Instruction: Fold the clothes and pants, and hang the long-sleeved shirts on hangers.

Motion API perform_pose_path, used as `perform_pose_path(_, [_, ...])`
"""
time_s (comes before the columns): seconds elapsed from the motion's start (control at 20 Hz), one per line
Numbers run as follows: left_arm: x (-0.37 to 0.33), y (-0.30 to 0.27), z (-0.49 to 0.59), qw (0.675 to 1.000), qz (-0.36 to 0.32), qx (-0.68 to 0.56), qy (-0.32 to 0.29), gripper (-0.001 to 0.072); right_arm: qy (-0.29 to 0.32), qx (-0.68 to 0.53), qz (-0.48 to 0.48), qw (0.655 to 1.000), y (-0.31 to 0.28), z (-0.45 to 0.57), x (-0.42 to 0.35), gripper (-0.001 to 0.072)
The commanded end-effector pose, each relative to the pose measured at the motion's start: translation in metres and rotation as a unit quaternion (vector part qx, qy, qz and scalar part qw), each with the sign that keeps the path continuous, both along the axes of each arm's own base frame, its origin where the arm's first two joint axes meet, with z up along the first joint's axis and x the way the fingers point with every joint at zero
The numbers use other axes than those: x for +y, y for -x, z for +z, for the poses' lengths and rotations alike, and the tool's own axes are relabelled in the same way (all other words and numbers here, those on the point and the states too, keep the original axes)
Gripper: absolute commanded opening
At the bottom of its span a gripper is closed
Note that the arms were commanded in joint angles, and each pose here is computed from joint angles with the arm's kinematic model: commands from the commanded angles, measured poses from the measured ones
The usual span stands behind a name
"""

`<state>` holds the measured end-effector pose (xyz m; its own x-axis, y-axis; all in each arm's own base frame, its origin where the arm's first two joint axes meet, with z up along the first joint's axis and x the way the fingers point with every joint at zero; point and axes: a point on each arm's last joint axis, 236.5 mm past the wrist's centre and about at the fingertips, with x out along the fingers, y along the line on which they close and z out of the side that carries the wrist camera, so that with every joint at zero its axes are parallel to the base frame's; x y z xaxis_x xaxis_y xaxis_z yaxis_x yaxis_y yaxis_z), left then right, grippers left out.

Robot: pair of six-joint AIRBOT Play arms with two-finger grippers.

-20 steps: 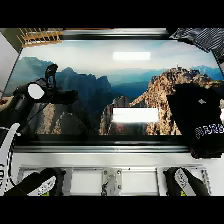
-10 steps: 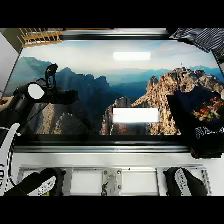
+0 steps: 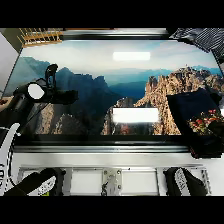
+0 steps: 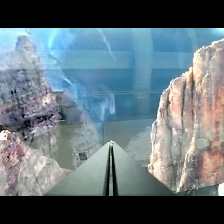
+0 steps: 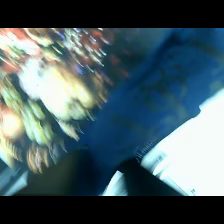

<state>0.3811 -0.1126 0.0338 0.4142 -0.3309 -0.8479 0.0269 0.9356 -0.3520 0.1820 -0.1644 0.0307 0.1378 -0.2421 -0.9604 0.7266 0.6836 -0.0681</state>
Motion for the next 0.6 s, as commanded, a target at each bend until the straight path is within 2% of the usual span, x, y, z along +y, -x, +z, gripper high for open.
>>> perform_pose_path(0.0, [0.0,0.0,0.0,1.0,-0.001,0.0,0.0,0.0005,-0.009,0.025,-0.004,1.0,0.012,-0.004,0.004,0.0671])
perform_pose_path(0.1, [0.0,0.0,0.0,1.0,-0.001,0.0,0.0,0.0006,-0.002,0.006,0.025,1.0,0.005,0.004,0.006,0.0659])
perform_pose_path(0.25, [-0.001,0.002,0.0,1.0,-0.002,0.003,0.0,0.0006,0.004,-0.137,0.137,0.981,-0.05,0.046,0.042,0.0661])
perform_pose_path(0.4, [-0.006,0.003,0.0,1.0,-0.01,0.002,-0.001,0.0006,-0.069,-0.278,0.261,0.922,-0.105,0.088,0.129,0.066])
perform_pose_path(0.55, [-0.007,0.004,0.0,1.0,-0.011,0.002,-0.001,0.0006,-0.132,-0.298,0.374,0.868,-0.122,0.092,0.208,0.066])
